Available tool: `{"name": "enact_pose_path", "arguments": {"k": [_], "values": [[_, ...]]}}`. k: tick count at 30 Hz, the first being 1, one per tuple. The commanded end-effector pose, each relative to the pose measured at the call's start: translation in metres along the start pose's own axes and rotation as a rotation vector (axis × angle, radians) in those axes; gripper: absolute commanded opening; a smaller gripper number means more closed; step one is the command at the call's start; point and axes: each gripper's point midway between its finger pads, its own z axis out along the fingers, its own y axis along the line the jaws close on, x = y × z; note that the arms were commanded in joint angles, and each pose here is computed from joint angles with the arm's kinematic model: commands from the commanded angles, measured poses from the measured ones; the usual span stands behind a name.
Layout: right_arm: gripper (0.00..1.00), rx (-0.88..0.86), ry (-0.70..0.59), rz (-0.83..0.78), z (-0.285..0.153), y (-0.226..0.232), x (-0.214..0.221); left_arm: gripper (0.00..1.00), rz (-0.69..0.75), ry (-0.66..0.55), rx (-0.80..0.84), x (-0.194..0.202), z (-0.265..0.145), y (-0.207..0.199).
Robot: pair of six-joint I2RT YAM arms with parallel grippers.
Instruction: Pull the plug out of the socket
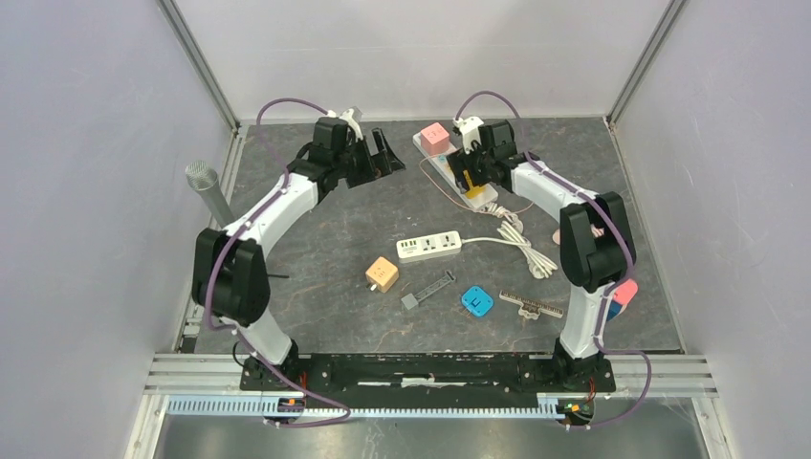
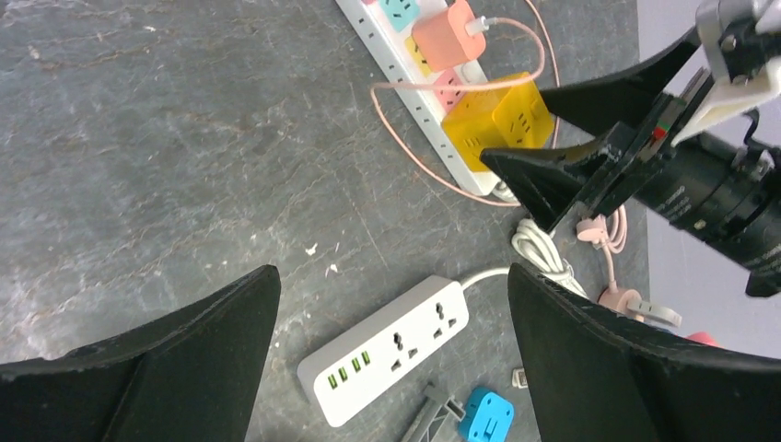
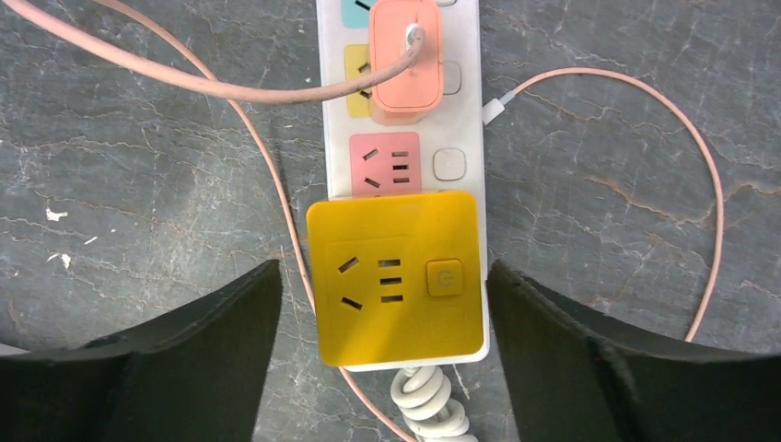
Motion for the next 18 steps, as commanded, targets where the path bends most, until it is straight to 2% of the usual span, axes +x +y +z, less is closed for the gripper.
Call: {"name": "enact_pose_path", "arguments": {"k": [1,4,7,10,15,18], "values": [[0.76,-0.035,-0.022,-0.041,0.011,0.003,-0.002,0.99,-0.064,0.003,0.031,-0.018,0.020,-0.013],[0.52,-0.109,-0.065,-0.020,0.009,0.019,-0.008,0.97,-0.112,0.031,-0.003,-0.017,0.042,-0.005],[0.42,-0.212,-0.123,-0.027,0.001,0.045,-0.014,0.94,-0.133,0.038,-0.035,-0.021,0.058,0.002],[0.40,-0.304,-0.136,-0.078,-0.004,0.073,-0.011,0.94,-0.148,0.015,-0.111,-0.026,0.066,0.018],[0.40,-0.353,-0.129,-0.155,-0.005,0.100,-0.003,0.94,-0.210,-0.033,-0.263,-0.027,0.062,0.058],[0.42,-0.347,-0.124,-0.185,-0.004,0.106,-0.001,0.94,-0.252,-0.044,-0.264,-0.025,0.059,0.069]]}}
